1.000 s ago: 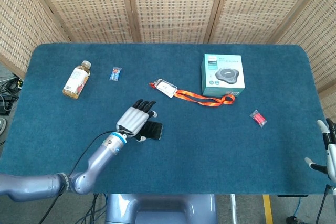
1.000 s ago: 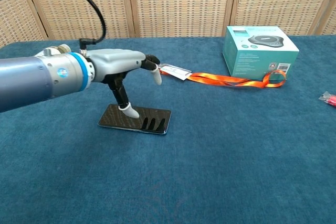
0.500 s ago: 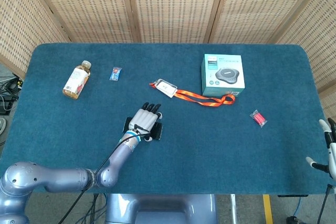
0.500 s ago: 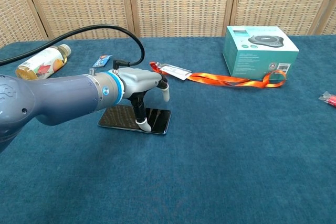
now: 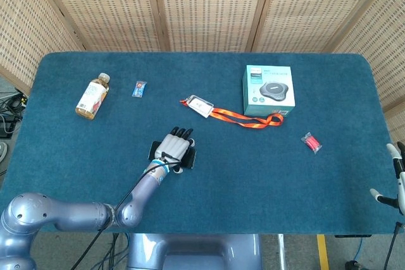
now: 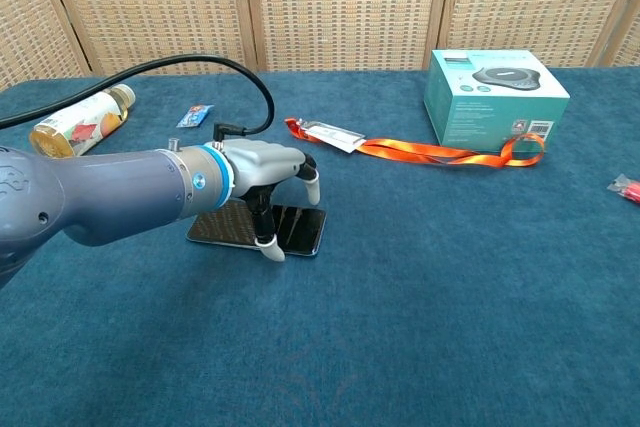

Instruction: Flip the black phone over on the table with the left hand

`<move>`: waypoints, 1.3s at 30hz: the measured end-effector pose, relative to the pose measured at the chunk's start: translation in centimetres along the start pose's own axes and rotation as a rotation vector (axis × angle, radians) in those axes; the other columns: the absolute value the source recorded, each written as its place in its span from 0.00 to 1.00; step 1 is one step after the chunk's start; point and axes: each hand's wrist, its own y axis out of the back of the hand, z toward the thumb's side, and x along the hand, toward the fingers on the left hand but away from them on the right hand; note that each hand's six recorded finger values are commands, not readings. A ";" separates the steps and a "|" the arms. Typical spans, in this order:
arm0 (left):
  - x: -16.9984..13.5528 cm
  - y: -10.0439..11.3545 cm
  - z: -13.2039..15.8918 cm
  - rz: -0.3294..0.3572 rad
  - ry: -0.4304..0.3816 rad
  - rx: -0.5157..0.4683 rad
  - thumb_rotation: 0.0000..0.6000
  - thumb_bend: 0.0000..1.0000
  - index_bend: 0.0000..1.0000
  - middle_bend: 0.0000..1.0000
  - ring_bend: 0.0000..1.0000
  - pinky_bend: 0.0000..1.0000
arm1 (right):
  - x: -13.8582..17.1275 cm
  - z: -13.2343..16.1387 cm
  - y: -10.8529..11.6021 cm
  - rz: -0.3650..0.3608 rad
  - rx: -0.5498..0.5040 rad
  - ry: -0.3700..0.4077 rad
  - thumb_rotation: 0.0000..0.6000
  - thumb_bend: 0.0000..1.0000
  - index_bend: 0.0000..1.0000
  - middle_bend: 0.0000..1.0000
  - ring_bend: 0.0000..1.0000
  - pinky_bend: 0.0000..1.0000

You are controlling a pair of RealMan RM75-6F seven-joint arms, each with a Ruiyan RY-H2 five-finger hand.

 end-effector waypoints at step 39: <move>-3.5 5.1 0.7 0.125 -0.161 -0.462 1.00 0.12 0.61 0.00 0.00 0.00 | 0.1 0.3 0.1 0.003 -0.011 0.014 1.00 0.00 0.00 0.00 0.00 0.00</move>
